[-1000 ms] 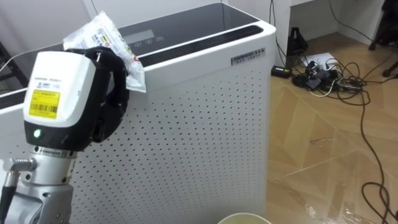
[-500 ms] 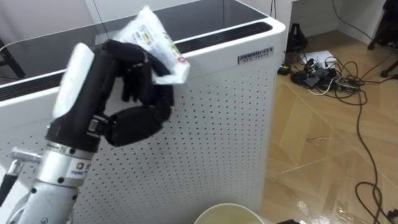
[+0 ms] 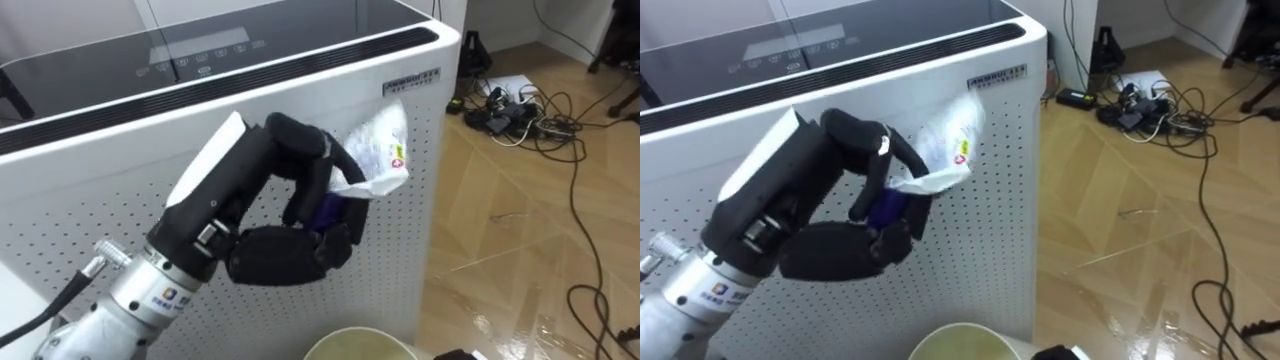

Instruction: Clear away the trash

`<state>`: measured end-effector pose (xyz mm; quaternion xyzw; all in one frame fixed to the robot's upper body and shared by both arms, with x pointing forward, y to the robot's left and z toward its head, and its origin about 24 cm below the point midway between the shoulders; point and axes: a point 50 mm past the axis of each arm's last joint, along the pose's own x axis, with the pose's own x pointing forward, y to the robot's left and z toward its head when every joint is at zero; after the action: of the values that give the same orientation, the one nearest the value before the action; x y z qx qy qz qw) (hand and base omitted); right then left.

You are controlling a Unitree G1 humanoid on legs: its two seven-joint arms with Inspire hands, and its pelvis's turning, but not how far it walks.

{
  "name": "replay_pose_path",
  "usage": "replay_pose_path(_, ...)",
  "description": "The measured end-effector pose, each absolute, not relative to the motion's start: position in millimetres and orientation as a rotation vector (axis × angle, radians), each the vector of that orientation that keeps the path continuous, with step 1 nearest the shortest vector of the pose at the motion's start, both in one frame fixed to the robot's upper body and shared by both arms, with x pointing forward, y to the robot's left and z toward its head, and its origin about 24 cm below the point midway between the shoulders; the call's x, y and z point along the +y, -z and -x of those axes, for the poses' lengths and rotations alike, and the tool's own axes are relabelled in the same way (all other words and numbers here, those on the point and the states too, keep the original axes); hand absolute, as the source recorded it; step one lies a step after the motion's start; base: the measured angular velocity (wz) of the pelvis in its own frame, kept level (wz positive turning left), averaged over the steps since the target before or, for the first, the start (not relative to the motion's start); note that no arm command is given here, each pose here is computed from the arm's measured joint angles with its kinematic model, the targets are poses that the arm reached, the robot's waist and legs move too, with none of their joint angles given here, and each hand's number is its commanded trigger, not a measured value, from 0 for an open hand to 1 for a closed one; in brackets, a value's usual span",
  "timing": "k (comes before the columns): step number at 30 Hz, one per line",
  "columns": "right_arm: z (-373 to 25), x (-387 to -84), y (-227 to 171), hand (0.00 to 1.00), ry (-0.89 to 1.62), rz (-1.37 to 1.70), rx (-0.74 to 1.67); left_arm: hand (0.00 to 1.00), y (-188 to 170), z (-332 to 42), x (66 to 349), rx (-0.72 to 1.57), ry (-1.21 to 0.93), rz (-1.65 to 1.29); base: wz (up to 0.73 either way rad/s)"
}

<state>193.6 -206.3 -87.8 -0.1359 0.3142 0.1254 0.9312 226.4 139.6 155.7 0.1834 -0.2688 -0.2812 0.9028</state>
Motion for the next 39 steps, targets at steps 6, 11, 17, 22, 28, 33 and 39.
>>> replay_pose_path(6, -205.3, -205.8, 81.0, 1.00, -0.258, 0.288, 0.610, 1.00, -140.2, -226.2, 141.7, -0.475, 0.641, -0.392, 0.05)
replay_pose_path(11, -214.8, -204.6, 77.3, 1.00, -0.266, 0.296, 0.596, 1.00, -112.9, -229.3, 147.7, -0.337, 0.643, -0.377, 0.01)
replay_pose_path(17, -230.1, -206.6, 77.1, 1.00, -0.240, 0.311, 0.608, 1.00, -82.2, -229.5, 148.7, -0.189, 0.655, -0.451, 0.13)
replay_pose_path(22, -227.2, -210.2, 83.8, 1.00, -0.203, 0.294, 0.646, 1.00, -48.8, -231.1, 153.3, -0.040, 0.647, -0.474, 0.09)
replay_pose_path(28, -229.1, -211.9, 84.7, 1.00, -0.193, 0.292, 0.657, 1.00, -20.3, -228.5, 156.6, 0.096, 0.660, -0.477, -0.02)
replay_pose_path(33, -228.3, -211.5, 86.0, 1.00, -0.189, 0.293, 0.664, 0.00, -1.0, -223.5, 152.6, 0.183, 0.703, -0.516, -0.02)
replay_pose_path(39, -227.0, -209.0, 88.7, 1.00, -0.203, 0.281, 0.678, 0.00, 13.6, -220.0, 156.2, 0.259, 0.721, -0.509, 0.01)
